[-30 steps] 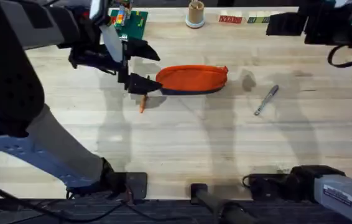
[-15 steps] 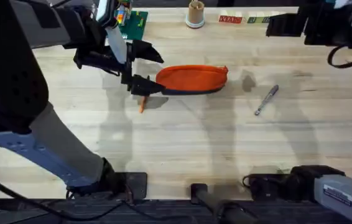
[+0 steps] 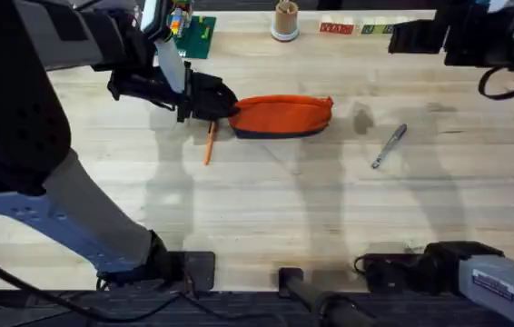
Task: Unzip the bag, pick up the pens from the table one at a time and place them inside, then zip the bag closed.
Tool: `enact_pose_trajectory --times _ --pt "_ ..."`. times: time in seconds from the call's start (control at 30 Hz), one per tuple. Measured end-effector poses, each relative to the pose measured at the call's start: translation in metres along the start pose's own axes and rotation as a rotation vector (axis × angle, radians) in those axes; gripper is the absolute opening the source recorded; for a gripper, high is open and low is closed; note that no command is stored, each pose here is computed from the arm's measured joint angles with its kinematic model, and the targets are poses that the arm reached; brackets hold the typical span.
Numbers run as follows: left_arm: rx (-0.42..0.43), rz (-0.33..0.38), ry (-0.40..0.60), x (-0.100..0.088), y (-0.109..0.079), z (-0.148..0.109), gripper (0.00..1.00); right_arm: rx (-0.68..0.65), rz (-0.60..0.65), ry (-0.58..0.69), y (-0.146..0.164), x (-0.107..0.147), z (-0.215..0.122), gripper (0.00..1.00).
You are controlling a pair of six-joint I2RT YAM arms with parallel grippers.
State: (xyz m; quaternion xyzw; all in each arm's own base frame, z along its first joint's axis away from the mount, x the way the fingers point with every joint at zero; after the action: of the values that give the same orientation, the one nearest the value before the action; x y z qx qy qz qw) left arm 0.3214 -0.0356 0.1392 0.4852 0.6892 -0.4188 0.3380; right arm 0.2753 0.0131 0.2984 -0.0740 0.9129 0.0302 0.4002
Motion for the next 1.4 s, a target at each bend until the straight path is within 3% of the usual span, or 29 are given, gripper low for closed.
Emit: enact_pose_trajectory --times 1.0,1.4 --pt "0.000 0.001 0.001 0.0000 0.0000 0.0000 0.043 -0.001 0.004 0.013 0.0002 0.0021 0.0000 0.996" --pt "0.000 0.000 0.001 0.0001 0.0000 0.0000 0.042 -0.001 0.284 0.054 0.0011 0.0083 -0.0002 0.998"
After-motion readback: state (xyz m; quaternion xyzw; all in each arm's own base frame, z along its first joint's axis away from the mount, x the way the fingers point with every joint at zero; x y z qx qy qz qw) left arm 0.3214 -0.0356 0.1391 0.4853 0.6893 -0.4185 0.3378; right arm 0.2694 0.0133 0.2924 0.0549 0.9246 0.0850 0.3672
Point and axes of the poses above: each hand's point on the last joint's axis, 136 mm out from that joint toward the fingers, its own z axis out along the fingers, its own y axis along the line the jaws close on, x = y × z, the point moved 9 cm from there along -z, back along the fingers, and after that the axes turned 10 degrees about -z, right-handed, at the moved point
